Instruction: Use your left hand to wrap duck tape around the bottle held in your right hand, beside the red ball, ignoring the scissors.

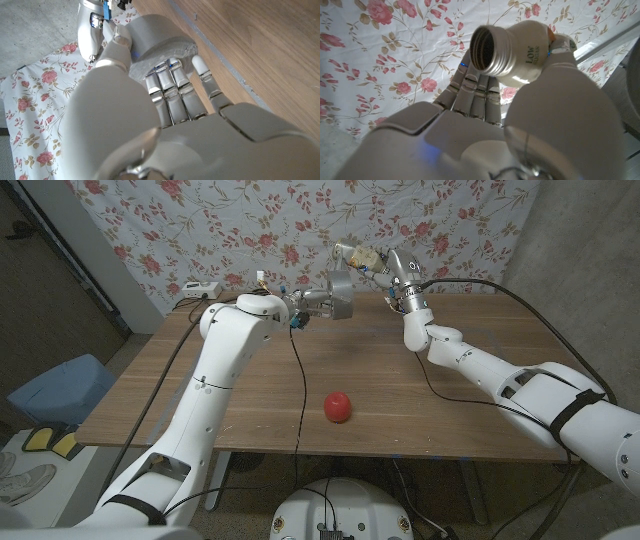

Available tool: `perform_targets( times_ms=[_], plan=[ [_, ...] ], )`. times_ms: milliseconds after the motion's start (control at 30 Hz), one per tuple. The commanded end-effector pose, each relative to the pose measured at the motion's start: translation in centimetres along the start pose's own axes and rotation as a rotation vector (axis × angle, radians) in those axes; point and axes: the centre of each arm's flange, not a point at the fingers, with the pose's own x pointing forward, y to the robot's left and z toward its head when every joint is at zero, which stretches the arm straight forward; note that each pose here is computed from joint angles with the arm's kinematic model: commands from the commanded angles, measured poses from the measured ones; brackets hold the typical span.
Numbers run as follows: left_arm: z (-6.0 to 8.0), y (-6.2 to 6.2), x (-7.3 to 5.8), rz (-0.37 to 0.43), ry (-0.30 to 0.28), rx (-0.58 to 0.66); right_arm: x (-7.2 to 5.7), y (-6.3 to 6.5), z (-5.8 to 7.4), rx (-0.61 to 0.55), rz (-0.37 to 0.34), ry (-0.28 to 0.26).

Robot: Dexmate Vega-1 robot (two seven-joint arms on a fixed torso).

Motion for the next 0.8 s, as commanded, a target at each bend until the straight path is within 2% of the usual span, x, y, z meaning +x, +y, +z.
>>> perform_targets(
  times_ms=[33,100,200,367,567,667,800],
  plan=[
    [-0.7,0.1,0.6,-0.051,0.008,-0.034,0.0,-1.1,-1.2,0.082,-0.071,0.100],
    [-0.9,0.3,0.9,-0.055,0.003,-0.046,0.0,-1.4,-1.2,0.120,-0.073,0.101],
    [-1.4,0.7,1.5,-0.072,-0.008,-0.073,0.1,-2.0,-1.2,0.251,-0.034,0.114],
    [-1.3,1.1,1.8,-0.044,-0.033,-0.058,0.5,-2.6,-0.9,0.458,0.043,0.150],
    [-0.6,1.2,1.8,-0.035,-0.066,-0.049,0.8,-2.7,-0.4,0.548,0.111,0.156],
    [-0.4,1.2,1.9,-0.022,-0.075,-0.043,1.0,-2.6,-0.4,0.606,0.188,0.150],
    [-0.3,1.3,2.0,0.000,-0.090,-0.040,1.1,-2.1,-0.5,0.763,0.300,0.187]
  ],
)
